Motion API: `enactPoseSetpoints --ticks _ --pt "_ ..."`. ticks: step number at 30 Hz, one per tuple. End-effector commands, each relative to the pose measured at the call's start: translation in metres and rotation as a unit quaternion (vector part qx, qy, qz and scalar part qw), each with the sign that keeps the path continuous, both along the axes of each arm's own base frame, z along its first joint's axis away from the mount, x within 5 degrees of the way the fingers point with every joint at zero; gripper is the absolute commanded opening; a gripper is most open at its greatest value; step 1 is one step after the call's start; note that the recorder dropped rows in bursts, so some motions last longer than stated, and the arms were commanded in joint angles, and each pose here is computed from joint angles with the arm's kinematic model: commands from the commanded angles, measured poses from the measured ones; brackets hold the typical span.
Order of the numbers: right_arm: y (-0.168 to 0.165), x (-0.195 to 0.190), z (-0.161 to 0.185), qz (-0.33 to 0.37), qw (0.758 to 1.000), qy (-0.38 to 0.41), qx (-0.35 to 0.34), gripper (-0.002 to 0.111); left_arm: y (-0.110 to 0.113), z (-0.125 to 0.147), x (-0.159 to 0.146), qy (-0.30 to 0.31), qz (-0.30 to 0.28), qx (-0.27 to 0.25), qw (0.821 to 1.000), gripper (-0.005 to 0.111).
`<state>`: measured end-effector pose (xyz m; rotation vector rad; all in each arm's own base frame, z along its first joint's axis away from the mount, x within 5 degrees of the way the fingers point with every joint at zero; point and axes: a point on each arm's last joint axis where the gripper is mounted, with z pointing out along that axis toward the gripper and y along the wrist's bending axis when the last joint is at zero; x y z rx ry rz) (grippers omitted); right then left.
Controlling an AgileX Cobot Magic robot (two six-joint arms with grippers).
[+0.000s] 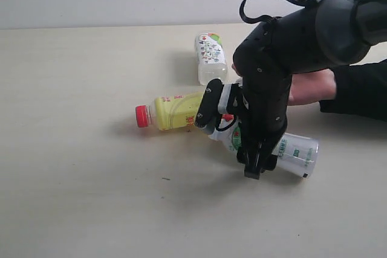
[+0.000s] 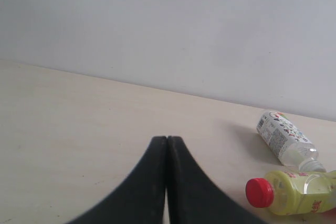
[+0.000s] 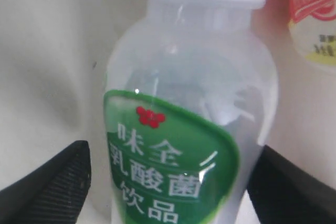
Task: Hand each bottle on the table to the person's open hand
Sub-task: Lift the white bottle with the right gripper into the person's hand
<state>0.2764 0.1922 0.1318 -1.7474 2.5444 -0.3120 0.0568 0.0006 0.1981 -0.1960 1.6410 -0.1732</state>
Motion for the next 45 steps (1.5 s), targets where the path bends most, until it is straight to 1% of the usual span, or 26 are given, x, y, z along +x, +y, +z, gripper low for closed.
enactPoseSetpoints --ticks 1,2,4,5,6,7,8,12,14,18,21,26,29,33,35,37,39,41,43,45 --pt "0.002 0.002 0.002 -0.002 1.000 -0.005 0.005 0.075 0.000 0.001 0.000 -0.008 0.001 0.001 1.000 0.002" --pt "0.002 0.002 0.001 -0.002 1.000 -0.005 0.005 0.075 0.000 0.001 0.000 -0.008 0.001 0.001 1.000 0.002" --pt "0.002 0.001 0.001 -0.005 1.000 -0.001 0.005 0.066 0.000 0.001 0.000 -0.008 0.001 0.001 1.000 0.002" --pt "0.002 0.001 0.001 -0.006 1.000 0.000 0.005 0.056 0.000 0.001 0.000 -0.008 0.001 0.001 1.000 0.002" --pt "0.001 0.000 0.001 -0.007 1.000 0.002 0.003 0.050 0.000 0.001 0.000 -0.008 0.001 0.001 1.000 0.002" --pt "0.000 0.000 0.001 -0.008 1.000 0.006 -0.002 0.037 0.000 0.001 0.000 -0.008 0.001 0.001 1.000 0.002" --pt "-0.001 -0.001 0.001 -0.009 1.000 0.010 -0.006 0.028 0.000 0.001 0.000 -0.008 0.001 0.001 1.000 0.002" --pt "-0.003 -0.004 0.001 -0.013 0.999 0.024 -0.022 0.005 0.000 0.001 0.000 -0.008 0.001 0.001 1.000 0.002" --pt "-0.005 -0.006 0.004 -0.017 0.999 0.033 -0.031 0.000 0.000 0.001 0.000 -0.008 0.001 0.001 1.000 0.002" --pt "-0.014 -0.015 0.027 -0.033 0.997 0.049 -0.055 0.000 0.000 0.001 0.000 -0.008 0.001 0.001 1.000 0.002" --pt "-0.019 -0.024 0.048 -0.050 0.996 0.060 -0.052 0.000 0.000 0.001 0.000 -0.008 0.001 0.001 1.000 0.002" --pt "-0.024 -0.042 0.087 -0.075 0.995 0.061 0.000 0.000 0.000 0.001 0.000 -0.008 0.001 0.001 1.000 0.002" --pt "-0.026 -0.055 0.112 -0.097 0.992 0.056 0.051 0.000 0.000 0.001 0.000 -0.008 0.001 0.001 1.000 0.002" --pt "-0.035 -0.068 0.143 -0.138 0.985 0.015 0.100 0.000 0.000 0.001 0.000 -0.008 0.001 0.001 1.000 0.002" --pt "-0.041 -0.069 0.155 -0.160 0.980 -0.031 0.114 0.000 0.000 0.001 0.000 -0.008 0.001 0.001 1.000 0.002" --pt "-0.049 -0.067 0.167 -0.190 0.970 -0.090 0.122 0.000 0.000 0.001 0.000 -0.008 0.001 0.001 1.000 0.002" --pt "-0.058 -0.065 0.179 -0.228 0.954 -0.152 0.125 0.000 0.000 0.001 0.000 -0.008 0.001 0.001 1.000 0.002" --pt "-0.066 -0.061 0.186 -0.259 0.939 -0.194 0.118 0.000 0.000 0.001 0.000 -0.008 0.001 0.001 1.000 0.002" --pt "-0.074 -0.056 0.192 -0.289 0.928 -0.206 0.119 0.000 0.000 0.001 0.000 -0.008 0.001 0.001 1.000 0.002" --pt "-0.079 -0.049 0.195 -0.315 0.920 -0.199 0.124 0.000 0.000 0.001 0.000 -0.008 0.001 0.001 1.000 0.002"
